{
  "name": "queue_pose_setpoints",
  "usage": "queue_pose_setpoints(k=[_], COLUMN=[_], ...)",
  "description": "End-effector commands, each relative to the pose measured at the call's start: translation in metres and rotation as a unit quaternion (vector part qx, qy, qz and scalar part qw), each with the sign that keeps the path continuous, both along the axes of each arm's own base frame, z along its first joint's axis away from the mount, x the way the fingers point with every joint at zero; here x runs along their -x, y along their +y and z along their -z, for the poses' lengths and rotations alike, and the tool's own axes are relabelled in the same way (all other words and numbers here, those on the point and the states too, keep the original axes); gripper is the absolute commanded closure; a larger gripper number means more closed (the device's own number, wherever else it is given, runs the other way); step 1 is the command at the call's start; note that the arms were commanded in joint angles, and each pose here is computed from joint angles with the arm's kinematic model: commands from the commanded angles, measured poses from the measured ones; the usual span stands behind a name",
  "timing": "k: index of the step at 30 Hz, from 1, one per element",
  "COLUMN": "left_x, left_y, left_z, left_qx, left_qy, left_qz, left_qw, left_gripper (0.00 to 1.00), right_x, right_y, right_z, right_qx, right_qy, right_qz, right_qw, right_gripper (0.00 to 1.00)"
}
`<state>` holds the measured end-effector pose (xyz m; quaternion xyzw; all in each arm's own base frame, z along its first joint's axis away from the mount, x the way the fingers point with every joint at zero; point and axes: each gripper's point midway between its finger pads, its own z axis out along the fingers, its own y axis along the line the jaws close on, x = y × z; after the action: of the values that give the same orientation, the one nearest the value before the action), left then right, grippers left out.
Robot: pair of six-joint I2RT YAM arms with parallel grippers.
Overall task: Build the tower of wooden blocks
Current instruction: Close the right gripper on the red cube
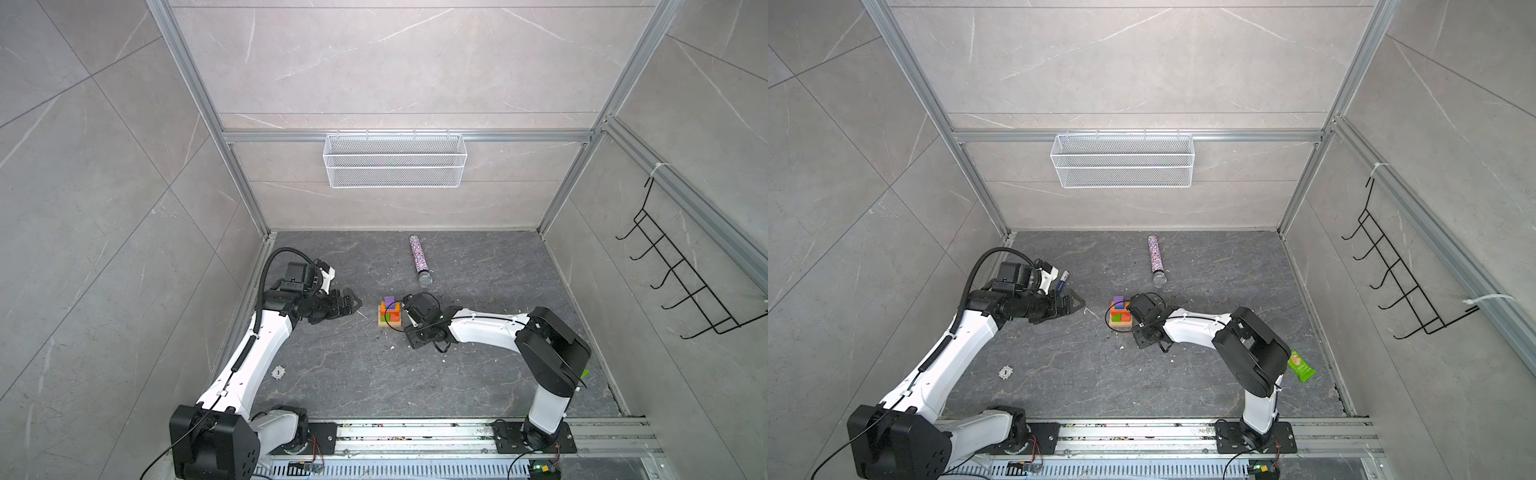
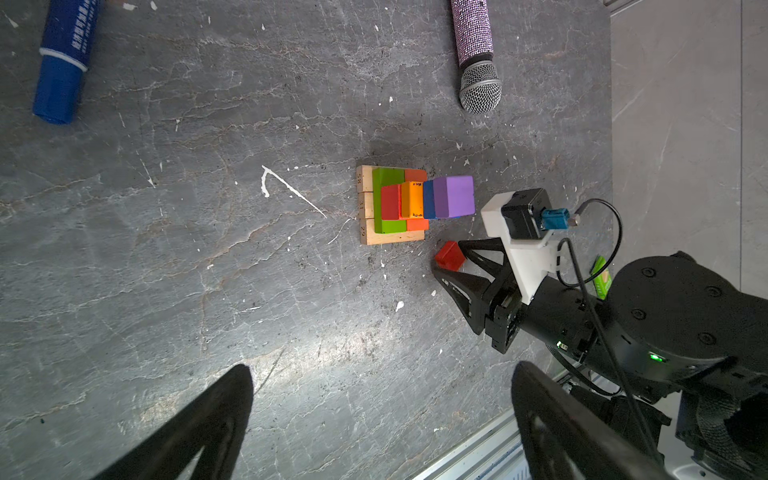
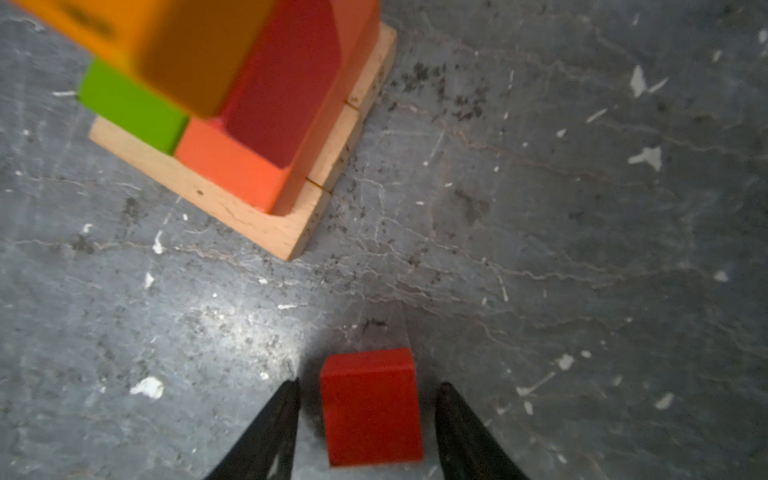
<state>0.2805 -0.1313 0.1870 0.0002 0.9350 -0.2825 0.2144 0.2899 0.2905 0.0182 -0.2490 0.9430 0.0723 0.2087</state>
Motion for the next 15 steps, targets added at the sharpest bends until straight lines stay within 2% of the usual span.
queue_pose_setpoints(k=[1, 13, 15], left_x=[-0.001, 0.0, -0.001], left_y=[0.001, 0.0, 0.001], left_z=[-0.005, -0.004, -0.005], left_qx=[0.002, 0.002, 0.002], left_qy=[-0.013, -0.013, -0.014], left_qz=[0.006, 0.006, 0.006], left_qw=[1.0, 1.0, 1.0], left_gripper=[0.01, 0.01, 0.01], right_x=[-0.002, -0.002, -0.002], right_y=[-0.002, -0.011, -0.013], right_z=[0.009, 0.011, 0.01], right_qx=[0.014, 0.032, 0.034], right_qy=[0.008, 0.01, 0.01], right_qz=[0.001, 0.024, 0.028], right_qw=[1.0, 0.999, 0.999], right_gripper=[0.68, 0.81, 0.88])
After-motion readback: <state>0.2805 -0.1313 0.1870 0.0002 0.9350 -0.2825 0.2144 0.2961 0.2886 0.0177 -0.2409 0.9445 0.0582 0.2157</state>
